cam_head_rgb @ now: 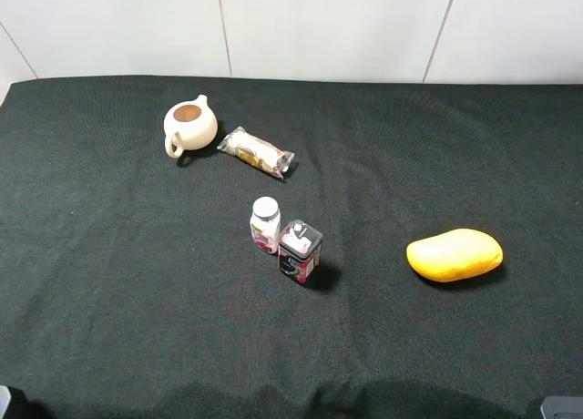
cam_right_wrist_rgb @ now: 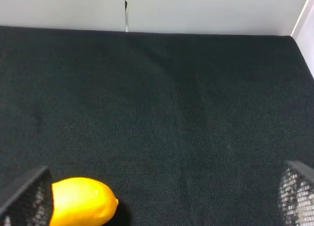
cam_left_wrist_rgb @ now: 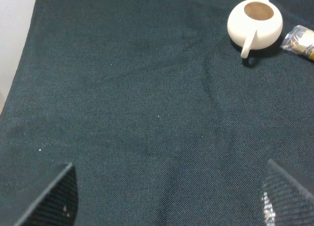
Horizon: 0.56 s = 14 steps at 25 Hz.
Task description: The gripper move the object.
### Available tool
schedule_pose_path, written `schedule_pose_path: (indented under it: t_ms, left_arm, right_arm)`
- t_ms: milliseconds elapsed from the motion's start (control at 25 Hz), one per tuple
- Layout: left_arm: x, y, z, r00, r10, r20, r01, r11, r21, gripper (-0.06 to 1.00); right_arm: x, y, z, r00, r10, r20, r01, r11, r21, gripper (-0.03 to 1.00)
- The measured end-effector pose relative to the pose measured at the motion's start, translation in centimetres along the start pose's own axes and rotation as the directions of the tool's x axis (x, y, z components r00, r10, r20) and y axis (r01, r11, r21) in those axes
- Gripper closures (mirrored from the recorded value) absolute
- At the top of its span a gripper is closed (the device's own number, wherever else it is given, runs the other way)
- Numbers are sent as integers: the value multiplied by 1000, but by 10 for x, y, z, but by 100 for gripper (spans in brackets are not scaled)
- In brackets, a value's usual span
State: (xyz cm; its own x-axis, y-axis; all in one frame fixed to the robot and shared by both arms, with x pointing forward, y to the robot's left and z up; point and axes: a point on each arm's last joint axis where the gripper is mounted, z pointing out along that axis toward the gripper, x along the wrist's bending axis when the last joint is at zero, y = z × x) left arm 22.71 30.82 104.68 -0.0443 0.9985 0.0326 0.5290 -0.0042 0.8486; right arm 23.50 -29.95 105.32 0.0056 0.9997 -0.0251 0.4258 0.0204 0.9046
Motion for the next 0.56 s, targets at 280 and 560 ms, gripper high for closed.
schedule_pose_path:
  t_ms: [280, 560]
  left_arm:
    - [0, 0, 0, 1000, 0, 0, 0, 1000, 0, 15]
    - [0, 0, 0, 1000, 0, 0, 0, 1000, 0, 15]
  right_arm:
    - [0, 0, 0, 1000, 0, 0, 0, 1000, -1, 27]
    - [0, 0, 0, 1000, 1, -2, -1, 1000, -2, 27]
